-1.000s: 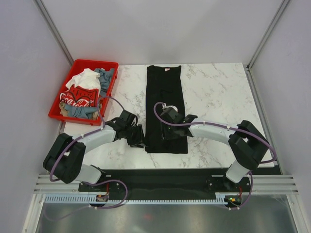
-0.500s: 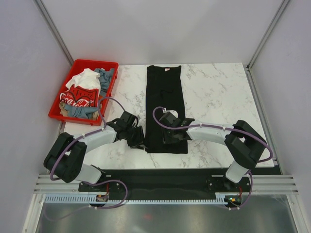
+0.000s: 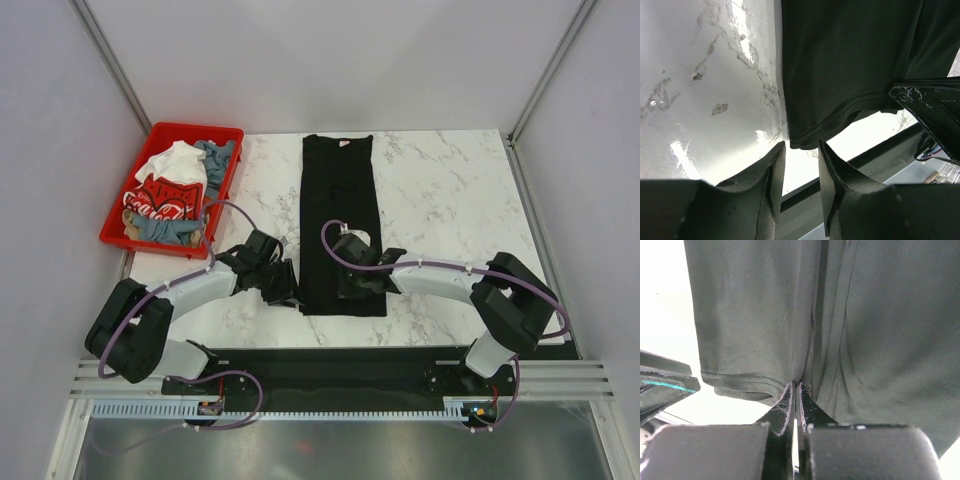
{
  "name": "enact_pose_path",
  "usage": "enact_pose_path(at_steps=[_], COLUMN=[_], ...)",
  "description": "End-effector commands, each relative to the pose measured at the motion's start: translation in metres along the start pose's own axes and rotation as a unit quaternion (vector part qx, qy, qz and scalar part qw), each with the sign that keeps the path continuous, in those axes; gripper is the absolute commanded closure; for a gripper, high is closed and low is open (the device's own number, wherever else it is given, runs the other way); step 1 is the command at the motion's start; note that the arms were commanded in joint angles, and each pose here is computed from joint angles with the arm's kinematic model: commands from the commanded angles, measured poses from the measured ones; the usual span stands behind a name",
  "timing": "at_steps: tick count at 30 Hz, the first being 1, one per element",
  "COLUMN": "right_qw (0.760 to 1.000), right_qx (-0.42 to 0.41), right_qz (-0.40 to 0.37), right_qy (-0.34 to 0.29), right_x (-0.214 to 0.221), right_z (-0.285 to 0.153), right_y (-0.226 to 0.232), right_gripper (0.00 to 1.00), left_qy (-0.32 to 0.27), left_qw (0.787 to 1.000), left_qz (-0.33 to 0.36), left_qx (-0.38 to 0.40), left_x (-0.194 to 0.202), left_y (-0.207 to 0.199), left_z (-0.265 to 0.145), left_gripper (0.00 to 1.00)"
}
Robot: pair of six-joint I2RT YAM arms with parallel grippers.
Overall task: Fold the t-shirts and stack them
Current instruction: Fold the tshirt
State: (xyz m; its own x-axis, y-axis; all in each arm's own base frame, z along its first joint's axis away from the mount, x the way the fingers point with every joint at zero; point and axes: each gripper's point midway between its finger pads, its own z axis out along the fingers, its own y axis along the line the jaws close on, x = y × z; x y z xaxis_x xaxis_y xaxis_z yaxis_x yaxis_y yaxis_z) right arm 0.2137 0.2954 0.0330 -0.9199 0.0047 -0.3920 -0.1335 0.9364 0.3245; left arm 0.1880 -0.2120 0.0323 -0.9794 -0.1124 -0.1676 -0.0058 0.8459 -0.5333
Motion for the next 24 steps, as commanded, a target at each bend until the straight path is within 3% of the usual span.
enact_pose_path(at_steps=[1, 7, 14, 19, 24], right_qw=[0.999, 0.999, 0.999, 0.999, 0.999], right_qx=[-0.037, -0.029, -0.028, -0.018, 0.012], right_qz=[0.032, 0.042, 0.036, 0.031, 0.021], right_qy=[-0.014, -0.014, -0.021, -0.041, -0.048], right_x=[-0.002, 0.009, 0.008, -0.001, -0.011], right_z=[-0.007, -0.002, -0.004, -0.015, -0.035], right_y=[0.013, 0.0, -0.002, -0.005, -0.01], right_gripper=[1.0, 1.0, 0.9, 0.77, 0.79], left_qy=[-0.002, 0.018, 0.031, 0.033, 0.037], left_qw=[1.0, 1.0, 1.0, 0.999, 0.999], left_qz=[-0.005, -0.004, 0.004, 0.007, 0.008], left_qx=[0.016, 0.005, 0.002, 0.003, 0.001], left_x=[-0.003, 0.007, 0.013, 0.014, 0.019], left_y=[-0.01, -0.006, -0.009, -0.01, -0.007], left_z=[0.0, 0.008, 0.014, 0.014, 0.014], left_gripper=[0.6, 0.6, 0.6, 0.6, 0.6])
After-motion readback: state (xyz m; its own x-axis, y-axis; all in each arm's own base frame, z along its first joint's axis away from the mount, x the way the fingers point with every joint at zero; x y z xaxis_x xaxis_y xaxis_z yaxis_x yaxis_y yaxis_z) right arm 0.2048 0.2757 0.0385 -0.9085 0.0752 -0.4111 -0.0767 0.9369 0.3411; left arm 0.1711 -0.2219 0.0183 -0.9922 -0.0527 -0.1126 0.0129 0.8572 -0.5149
